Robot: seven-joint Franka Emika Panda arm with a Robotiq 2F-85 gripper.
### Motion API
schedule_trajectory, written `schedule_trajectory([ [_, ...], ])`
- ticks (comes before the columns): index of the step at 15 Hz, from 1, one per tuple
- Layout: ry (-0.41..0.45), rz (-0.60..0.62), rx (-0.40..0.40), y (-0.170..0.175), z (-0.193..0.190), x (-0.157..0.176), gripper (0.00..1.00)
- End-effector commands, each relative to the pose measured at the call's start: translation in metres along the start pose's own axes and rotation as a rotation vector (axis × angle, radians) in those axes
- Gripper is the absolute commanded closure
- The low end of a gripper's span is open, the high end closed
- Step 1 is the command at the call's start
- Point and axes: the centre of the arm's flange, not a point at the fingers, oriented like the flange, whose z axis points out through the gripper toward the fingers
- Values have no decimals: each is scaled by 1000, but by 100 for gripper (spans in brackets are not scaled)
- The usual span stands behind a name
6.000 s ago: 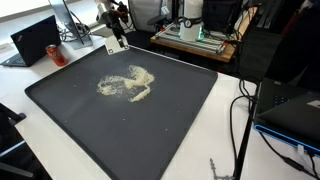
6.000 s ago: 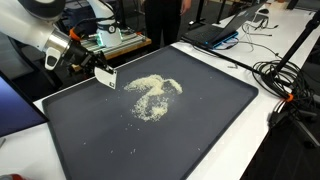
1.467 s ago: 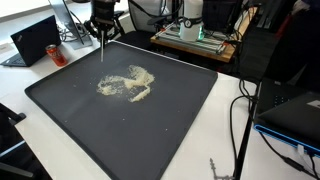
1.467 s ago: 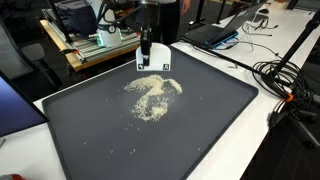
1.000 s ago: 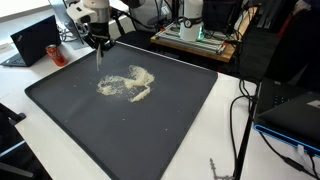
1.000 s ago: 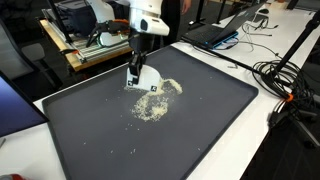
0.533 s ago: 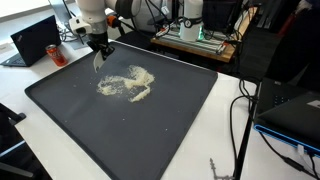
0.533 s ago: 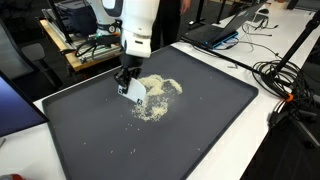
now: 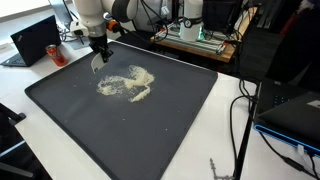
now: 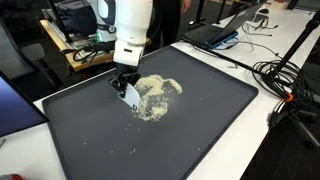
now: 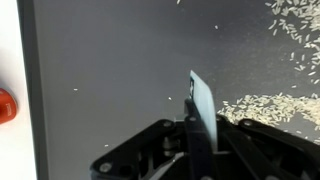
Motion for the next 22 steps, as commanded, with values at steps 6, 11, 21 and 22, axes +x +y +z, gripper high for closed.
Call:
schedule_trajectory([
  [6, 13, -2, -36, -1, 16, 17, 99],
  [11, 11, 31, -46, 4, 35, 28, 99],
  [21, 45, 104, -115, 18, 62, 44, 99],
  [22, 45, 102, -121, 17, 65, 45, 99],
])
